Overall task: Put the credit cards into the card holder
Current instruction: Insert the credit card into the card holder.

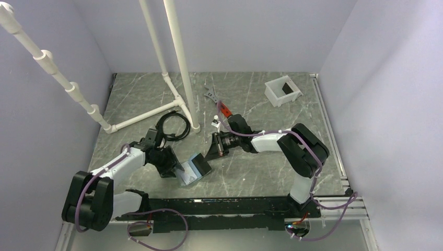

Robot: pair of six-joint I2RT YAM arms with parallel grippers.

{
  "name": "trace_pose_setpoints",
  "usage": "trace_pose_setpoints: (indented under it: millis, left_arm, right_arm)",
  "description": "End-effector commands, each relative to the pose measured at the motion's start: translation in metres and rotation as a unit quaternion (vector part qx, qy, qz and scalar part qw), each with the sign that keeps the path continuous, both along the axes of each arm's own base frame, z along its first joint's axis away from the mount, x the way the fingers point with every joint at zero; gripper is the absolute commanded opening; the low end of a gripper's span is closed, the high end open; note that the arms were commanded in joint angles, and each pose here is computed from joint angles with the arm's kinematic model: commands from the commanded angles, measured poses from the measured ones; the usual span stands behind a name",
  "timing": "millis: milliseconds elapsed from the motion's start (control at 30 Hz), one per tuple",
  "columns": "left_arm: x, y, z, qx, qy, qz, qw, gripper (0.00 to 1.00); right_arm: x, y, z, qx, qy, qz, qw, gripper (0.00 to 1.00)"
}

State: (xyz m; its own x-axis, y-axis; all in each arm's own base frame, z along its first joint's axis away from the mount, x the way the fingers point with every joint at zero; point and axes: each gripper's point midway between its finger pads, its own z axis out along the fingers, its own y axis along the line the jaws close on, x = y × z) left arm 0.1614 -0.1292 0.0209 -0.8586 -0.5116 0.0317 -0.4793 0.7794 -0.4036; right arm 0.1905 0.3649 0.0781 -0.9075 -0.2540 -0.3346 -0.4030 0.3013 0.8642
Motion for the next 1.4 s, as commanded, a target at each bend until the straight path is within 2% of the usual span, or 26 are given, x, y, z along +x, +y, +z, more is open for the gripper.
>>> trace_pose_setpoints:
  millis: [0, 167, 400, 533, 633, 867, 967, 1033, 1167, 1367]
  left_arm:
    - [0.01, 0.002, -0.017, 0.035, -0.033, -0.039, 0.998, 0.53]
    - [0.018, 0.006, -0.014, 0.055, -0.045, -0.05, 0.996, 0.56]
    - [0.019, 0.008, 0.012, 0.052, -0.069, -0.032, 0.996, 0.83]
    - [0.006, -0.002, 0.023, -0.001, -0.086, -0.004, 0.996, 0.87]
    - [-0.003, -0.005, 0.021, -0.02, -0.088, 0.006, 0.996, 0.87]
    - [-0.008, 0.0, 0.004, 0.016, -0.052, -0.013, 0.998, 0.84]
    - [-0.011, 0.003, -0.008, 0.04, -0.029, -0.026, 0.998, 0.79]
    - [-0.012, 0.005, -0.013, 0.05, -0.019, -0.027, 0.998, 0.72]
    - [-0.011, 0.011, -0.012, 0.063, -0.031, -0.018, 0.997, 0.61]
    - [-0.01, 0.013, -0.01, 0.066, -0.038, -0.013, 0.997, 0.55]
  right_arm:
    - [-0.003, 0.001, 0.002, 0.018, -0.025, 0.021, 0.999, 0.0]
    - [-0.003, -0.009, -0.004, -0.011, -0.036, 0.019, 0.999, 0.0]
    - [-0.001, -0.015, 0.011, -0.029, -0.06, 0.009, 0.998, 0.0]
    - [-0.001, -0.015, 0.022, -0.025, -0.066, 0.01, 0.997, 0.0]
    - [-0.001, -0.013, 0.03, -0.023, -0.068, 0.011, 0.997, 0.0]
    - [-0.006, -0.001, 0.04, -0.01, -0.063, 0.024, 0.998, 0.0]
    - [-0.005, 0.004, 0.038, -0.008, -0.059, 0.023, 0.998, 0.0]
    - [-0.003, 0.007, 0.034, -0.01, -0.055, 0.023, 0.998, 0.0]
    - [-0.002, 0.013, 0.026, -0.014, -0.044, 0.021, 0.999, 0.0]
    - [-0.004, 0.017, 0.011, -0.021, -0.011, 0.021, 1.0, 0.0]
